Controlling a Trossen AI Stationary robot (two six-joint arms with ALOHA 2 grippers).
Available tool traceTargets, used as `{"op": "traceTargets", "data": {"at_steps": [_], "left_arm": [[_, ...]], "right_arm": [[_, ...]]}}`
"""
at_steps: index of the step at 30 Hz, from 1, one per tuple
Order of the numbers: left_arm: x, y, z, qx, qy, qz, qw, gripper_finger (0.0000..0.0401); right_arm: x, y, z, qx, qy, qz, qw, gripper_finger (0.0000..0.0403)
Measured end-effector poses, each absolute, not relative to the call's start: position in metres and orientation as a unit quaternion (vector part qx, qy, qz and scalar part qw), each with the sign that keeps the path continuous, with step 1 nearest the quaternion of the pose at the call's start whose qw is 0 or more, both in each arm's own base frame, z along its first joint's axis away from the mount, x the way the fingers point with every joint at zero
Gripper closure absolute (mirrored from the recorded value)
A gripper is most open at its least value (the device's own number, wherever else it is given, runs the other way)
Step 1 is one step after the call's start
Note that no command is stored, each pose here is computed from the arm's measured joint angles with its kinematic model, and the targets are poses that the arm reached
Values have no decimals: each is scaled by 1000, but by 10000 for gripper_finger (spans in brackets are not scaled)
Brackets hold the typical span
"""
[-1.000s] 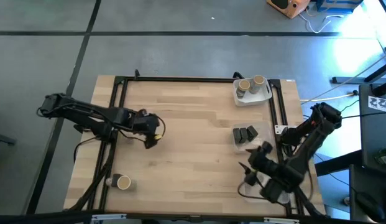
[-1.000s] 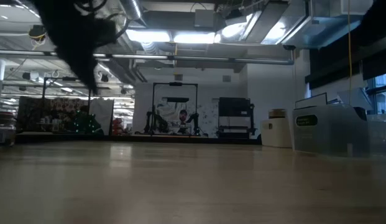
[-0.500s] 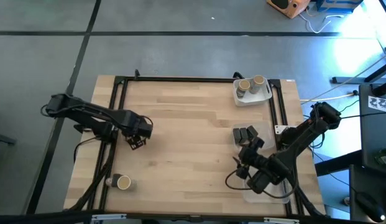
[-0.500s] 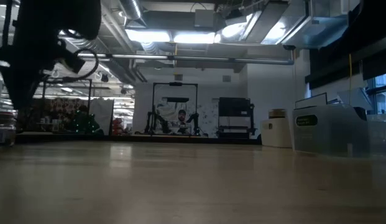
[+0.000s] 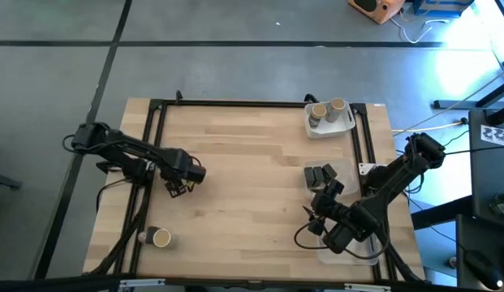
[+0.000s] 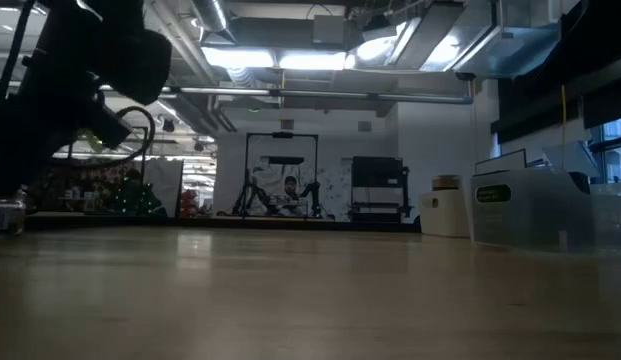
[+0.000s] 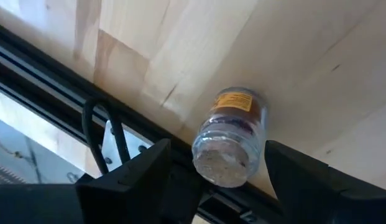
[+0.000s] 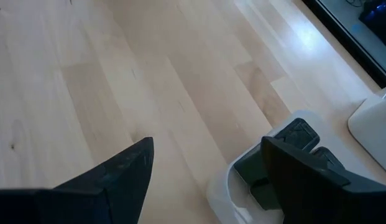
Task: Sort spices by type
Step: Put the middle left transparent seasoning bottle into the bottom transparent bin
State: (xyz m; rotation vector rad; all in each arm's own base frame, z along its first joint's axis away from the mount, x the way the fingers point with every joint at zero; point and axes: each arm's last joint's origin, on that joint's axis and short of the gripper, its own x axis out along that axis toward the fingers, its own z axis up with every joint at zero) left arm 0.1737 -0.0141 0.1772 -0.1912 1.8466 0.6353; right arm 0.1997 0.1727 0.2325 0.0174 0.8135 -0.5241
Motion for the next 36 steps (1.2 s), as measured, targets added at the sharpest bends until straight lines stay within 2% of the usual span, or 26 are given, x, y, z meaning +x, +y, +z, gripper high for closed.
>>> {"op": "traceTargets", "data": {"at_steps": [19, 22, 26, 30, 36], "left_arm": [[183, -17, 139, -8, 874, 145, 463, 166], [183, -17, 137, -4, 878, 138, 458, 183], [183, -17, 138, -6, 881, 136, 453, 227], [190, -18, 142, -6, 874, 134, 468, 240], [214, -24, 158, -12, 842, 127, 524, 240]], "right_arm": [[200, 173, 233, 8, 390, -250, 886, 107], [200, 173, 233, 7, 390, -249, 886, 107], [200, 173, 233, 1, 390, -247, 887, 107], [200, 173, 233, -2, 389, -248, 887, 107], [200, 173, 233, -2, 389, -248, 887, 107]]}}
